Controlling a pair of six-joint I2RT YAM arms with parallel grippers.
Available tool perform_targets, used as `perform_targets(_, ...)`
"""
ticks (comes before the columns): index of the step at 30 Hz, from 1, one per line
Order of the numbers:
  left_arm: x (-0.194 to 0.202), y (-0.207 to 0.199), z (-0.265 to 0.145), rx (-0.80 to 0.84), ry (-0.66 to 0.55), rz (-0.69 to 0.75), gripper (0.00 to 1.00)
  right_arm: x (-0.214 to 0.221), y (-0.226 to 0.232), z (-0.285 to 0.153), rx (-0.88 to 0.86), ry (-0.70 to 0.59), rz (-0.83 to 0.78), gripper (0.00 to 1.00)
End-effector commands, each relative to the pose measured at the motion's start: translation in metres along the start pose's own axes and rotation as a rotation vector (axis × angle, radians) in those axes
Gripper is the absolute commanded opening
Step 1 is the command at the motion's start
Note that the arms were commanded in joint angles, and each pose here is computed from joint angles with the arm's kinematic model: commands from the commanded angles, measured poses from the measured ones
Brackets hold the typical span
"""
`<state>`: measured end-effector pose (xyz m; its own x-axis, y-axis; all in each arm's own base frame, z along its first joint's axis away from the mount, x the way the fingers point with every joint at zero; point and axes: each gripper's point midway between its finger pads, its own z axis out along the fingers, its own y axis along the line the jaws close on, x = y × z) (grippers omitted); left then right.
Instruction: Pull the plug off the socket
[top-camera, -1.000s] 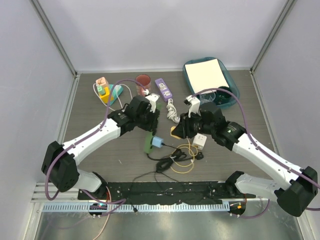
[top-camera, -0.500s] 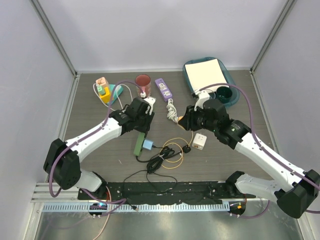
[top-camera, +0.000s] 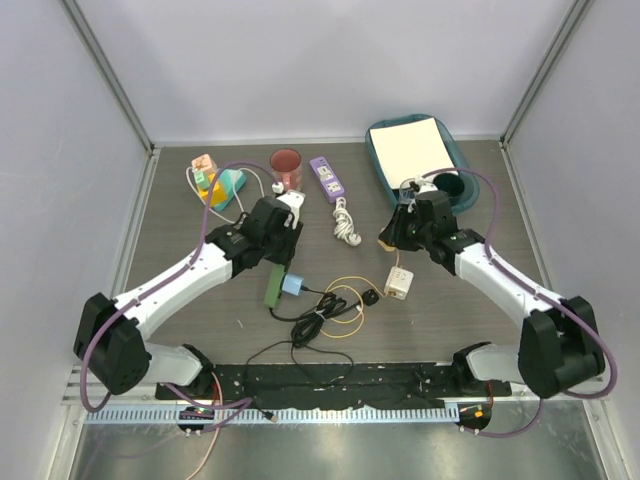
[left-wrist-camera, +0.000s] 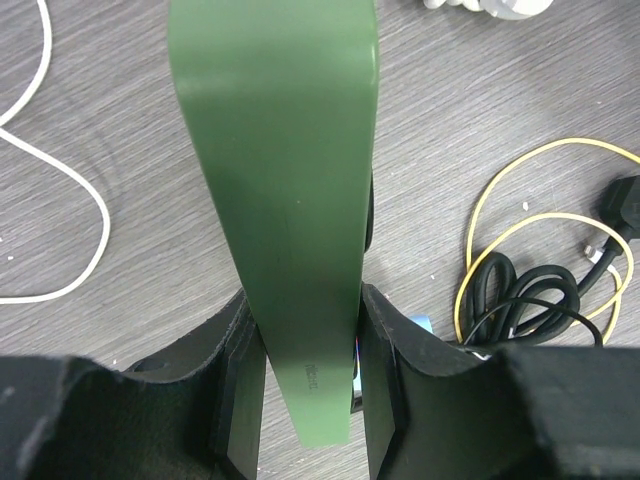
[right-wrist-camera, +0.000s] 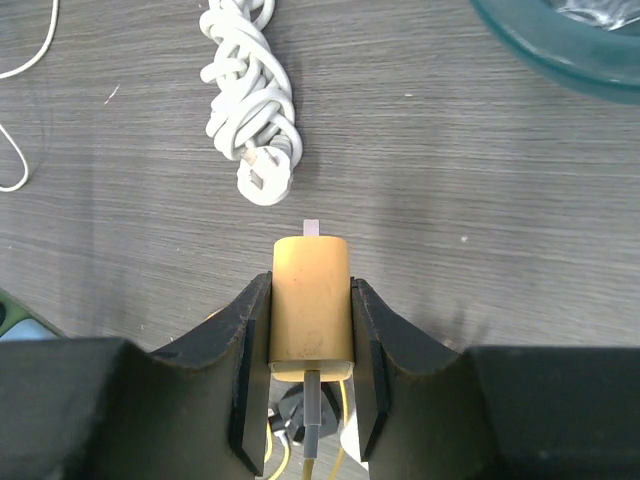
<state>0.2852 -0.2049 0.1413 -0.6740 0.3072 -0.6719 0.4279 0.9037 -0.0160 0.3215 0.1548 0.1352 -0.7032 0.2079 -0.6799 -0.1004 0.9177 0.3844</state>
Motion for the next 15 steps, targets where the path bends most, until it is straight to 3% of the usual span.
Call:
perform_targets(1,-0.029,0.010,-0.024,-0.030,-0.156,0.001,0.00,-0.026,0.028,0.029,-0.164,-0.090,0.050,0.04)
perform_targets(10,-0.036,-0.005,-0.037,0.063,-0.196,-0.009,0.00,0.008,0.000,0.079,-0.108,0.002,0.063,0.16)
perform_targets(13,-0.035,-0.007,-0.038,0.075,-0.194,-0.008,0.00,0.015,-0.007,0.081,-0.092,0.009,0.060,0.28)
perform_targets(15,-0.036,-0.009,-0.039,0.085,-0.197,-0.009,0.00,0.020,-0.009,0.081,-0.086,0.021,0.062,0.45)
